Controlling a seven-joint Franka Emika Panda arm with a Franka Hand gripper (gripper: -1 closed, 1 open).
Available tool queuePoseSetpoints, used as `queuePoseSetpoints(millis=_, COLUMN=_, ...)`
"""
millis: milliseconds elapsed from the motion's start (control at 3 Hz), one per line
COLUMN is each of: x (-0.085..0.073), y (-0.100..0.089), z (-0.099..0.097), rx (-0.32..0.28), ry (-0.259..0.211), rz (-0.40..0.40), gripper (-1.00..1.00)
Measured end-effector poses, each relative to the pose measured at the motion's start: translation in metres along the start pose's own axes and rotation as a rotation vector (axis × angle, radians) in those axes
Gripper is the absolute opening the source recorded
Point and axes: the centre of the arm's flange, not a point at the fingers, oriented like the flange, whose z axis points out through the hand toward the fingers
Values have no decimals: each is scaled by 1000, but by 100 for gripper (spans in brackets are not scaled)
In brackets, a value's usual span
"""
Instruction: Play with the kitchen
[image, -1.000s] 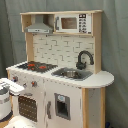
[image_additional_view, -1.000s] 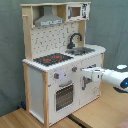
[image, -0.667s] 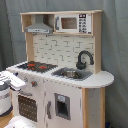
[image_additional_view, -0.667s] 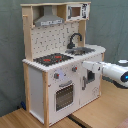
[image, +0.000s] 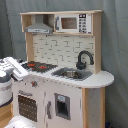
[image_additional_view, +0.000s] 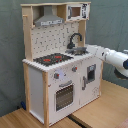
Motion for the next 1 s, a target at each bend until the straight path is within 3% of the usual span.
queuePoseSetpoints(millis=333, x=-28, y=7, z=22, rx=61, ry=-97, rz=88, gripper=100)
queuePoseSetpoints(millis=1000, x=-48, y=21, z=63, rx=157, ry=-193, rz=270, gripper=100)
